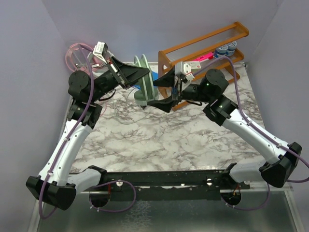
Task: Wrap the headphones
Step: Place the headphones at the center of the board.
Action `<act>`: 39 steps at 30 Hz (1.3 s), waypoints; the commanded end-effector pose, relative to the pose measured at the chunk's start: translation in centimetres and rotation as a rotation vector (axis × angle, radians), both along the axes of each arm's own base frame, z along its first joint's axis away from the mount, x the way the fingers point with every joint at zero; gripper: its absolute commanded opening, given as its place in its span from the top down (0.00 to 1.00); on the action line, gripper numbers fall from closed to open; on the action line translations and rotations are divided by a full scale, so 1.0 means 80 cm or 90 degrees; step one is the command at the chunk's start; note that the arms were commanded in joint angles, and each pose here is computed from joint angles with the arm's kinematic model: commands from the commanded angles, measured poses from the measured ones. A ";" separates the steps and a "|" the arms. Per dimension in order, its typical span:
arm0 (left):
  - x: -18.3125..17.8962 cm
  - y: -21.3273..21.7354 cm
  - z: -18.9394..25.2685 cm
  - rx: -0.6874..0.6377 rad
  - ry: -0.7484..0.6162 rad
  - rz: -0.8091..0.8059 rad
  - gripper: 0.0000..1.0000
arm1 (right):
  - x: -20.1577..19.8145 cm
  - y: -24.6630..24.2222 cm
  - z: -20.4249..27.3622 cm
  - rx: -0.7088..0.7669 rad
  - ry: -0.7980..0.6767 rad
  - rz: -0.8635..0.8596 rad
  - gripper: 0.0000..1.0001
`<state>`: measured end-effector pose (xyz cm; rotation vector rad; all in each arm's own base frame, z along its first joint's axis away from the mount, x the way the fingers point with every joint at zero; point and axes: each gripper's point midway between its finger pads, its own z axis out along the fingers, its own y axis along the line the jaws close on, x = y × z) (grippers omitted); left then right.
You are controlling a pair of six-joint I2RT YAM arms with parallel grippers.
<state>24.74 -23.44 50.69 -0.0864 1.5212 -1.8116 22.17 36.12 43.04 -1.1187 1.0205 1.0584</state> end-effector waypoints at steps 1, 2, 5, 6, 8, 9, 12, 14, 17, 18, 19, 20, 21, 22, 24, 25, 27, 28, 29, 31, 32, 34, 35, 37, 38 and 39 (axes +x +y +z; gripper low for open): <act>-0.020 0.001 0.027 -0.042 -0.042 -0.035 0.98 | -0.026 0.007 -0.013 -0.020 0.029 0.082 0.29; -0.020 0.000 0.027 -0.047 -0.039 -0.040 0.98 | -0.026 0.008 -0.015 -0.018 0.031 0.083 0.37; -0.016 -0.002 0.023 -0.057 -0.025 -0.050 0.96 | -0.028 0.006 -0.016 -0.010 0.046 0.081 0.60; -0.015 -0.003 0.020 -0.057 -0.022 -0.051 0.91 | -0.029 0.005 -0.013 -0.005 0.049 0.081 0.67; -0.011 -0.005 0.014 -0.052 -0.019 -0.051 0.72 | -0.031 0.003 -0.007 0.004 0.055 0.077 0.80; -0.010 -0.005 0.011 -0.050 -0.015 -0.052 0.57 | -0.030 0.002 -0.005 0.007 0.062 0.070 0.85; -0.009 -0.009 0.002 -0.033 -0.023 -0.059 0.25 | -0.025 -0.002 -0.003 0.001 0.084 0.045 0.99; -0.007 -0.014 -0.011 -0.010 -0.029 -0.070 0.11 | -0.021 -0.004 -0.006 -0.016 0.102 0.028 0.99; -0.004 -0.019 -0.043 0.027 -0.011 -0.081 0.01 | -0.017 -0.011 -0.021 -0.053 0.136 -0.004 0.99; -0.003 -0.019 -0.054 0.043 -0.006 -0.079 0.01 | -0.017 -0.014 -0.026 -0.064 0.143 -0.014 0.99; -0.001 -0.020 -0.066 0.063 0.001 -0.073 0.01 | -0.015 -0.018 -0.032 -0.075 0.150 -0.027 0.99; 0.002 -0.019 -0.077 0.087 0.009 -0.062 0.01 | -0.014 -0.021 -0.038 -0.084 0.157 -0.040 0.99; 0.004 -0.018 -0.086 0.116 0.007 -0.050 0.01 | -0.012 -0.025 -0.044 -0.092 0.164 -0.055 0.99; 0.005 -0.016 -0.096 0.142 0.011 -0.041 0.01 | -0.009 -0.029 -0.049 -0.100 0.169 -0.071 0.99; 0.007 -0.011 -0.118 0.189 0.031 -0.021 0.01 | -0.003 -0.038 -0.063 -0.122 0.185 -0.108 0.99; 0.008 -0.009 -0.130 0.212 0.043 -0.015 0.01 | 0.001 -0.043 -0.070 -0.133 0.196 -0.129 0.99; 0.008 -0.006 -0.160 0.251 0.076 -0.012 0.01 | 0.008 -0.052 -0.084 -0.159 0.196 -0.163 0.99; 0.008 -0.004 -0.173 0.265 0.089 -0.010 0.01 | 0.010 -0.055 -0.092 -0.173 0.201 -0.174 0.99; 0.008 -0.002 -0.186 0.276 0.100 -0.005 0.01 | 0.011 -0.058 -0.101 -0.185 0.208 -0.182 0.99; 0.007 0.004 -0.205 0.287 0.117 0.013 0.01 | 0.011 -0.062 -0.120 -0.212 0.223 -0.192 0.99; 0.009 0.007 -0.212 0.291 0.122 0.027 0.01 | 0.012 -0.064 -0.129 -0.223 0.230 -0.197 0.99; 0.009 0.011 -0.222 0.295 0.131 0.048 0.01 | 0.012 -0.066 -0.144 -0.240 0.240 -0.205 0.99; 0.009 0.012 -0.225 0.298 0.132 0.054 0.01 | 0.012 -0.067 -0.152 -0.248 0.243 -0.210 0.99; 0.010 0.014 -0.225 0.307 0.126 0.069 0.01 | 0.016 -0.070 -0.165 -0.262 0.244 -0.230 0.99; 0.013 0.019 -0.226 0.319 0.124 0.088 0.01 | 0.018 -0.071 -0.171 -0.271 0.244 -0.241 0.99; 0.015 0.026 -0.228 0.339 0.123 0.111 0.01 | 0.021 -0.072 -0.178 -0.281 0.243 -0.254 0.99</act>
